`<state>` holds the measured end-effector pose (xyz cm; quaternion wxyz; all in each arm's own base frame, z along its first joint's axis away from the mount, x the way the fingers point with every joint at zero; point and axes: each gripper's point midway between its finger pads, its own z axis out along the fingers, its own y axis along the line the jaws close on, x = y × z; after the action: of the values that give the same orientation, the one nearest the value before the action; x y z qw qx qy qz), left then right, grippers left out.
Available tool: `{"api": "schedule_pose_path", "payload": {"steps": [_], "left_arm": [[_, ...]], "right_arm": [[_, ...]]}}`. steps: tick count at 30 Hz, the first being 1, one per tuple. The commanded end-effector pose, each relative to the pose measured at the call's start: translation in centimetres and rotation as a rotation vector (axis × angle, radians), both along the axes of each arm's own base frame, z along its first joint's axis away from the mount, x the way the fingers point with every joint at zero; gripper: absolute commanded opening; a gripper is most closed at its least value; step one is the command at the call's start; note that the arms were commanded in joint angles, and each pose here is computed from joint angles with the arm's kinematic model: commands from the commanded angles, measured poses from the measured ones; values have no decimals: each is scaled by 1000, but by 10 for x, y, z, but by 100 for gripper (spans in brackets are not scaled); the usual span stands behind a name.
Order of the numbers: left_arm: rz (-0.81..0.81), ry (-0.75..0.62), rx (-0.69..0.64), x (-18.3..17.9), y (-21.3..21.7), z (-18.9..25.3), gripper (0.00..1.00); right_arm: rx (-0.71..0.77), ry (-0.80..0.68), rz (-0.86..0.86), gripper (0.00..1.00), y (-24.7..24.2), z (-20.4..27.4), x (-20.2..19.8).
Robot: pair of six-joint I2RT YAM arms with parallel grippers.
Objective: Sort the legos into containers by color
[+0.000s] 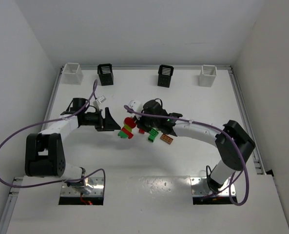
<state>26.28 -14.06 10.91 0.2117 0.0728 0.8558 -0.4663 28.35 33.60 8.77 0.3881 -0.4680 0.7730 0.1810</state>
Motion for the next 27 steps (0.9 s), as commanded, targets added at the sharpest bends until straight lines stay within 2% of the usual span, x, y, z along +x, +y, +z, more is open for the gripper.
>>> {"api": "schedule_pose_path", "payload": {"steps": [1,7,17,23,27], "left_arm": [[-59,-61,-166,-4,-13,31,86],[-90,-62,-262,-22,-18,41,86],[-76,-31,-257,-18,-19,30,86],[-80,5,-242,-8,-23,21,80],[-79,18,-238,-4,-25,20,80]], "right_arm": [[76,-54,42,0,18,24,3],[86,-55,49,0,24,27,6],[118,-48,96,0,35,36,-1],[136,-55,125,0,45,44,-7],[129,-64,141,0,49,44,-13]]}}
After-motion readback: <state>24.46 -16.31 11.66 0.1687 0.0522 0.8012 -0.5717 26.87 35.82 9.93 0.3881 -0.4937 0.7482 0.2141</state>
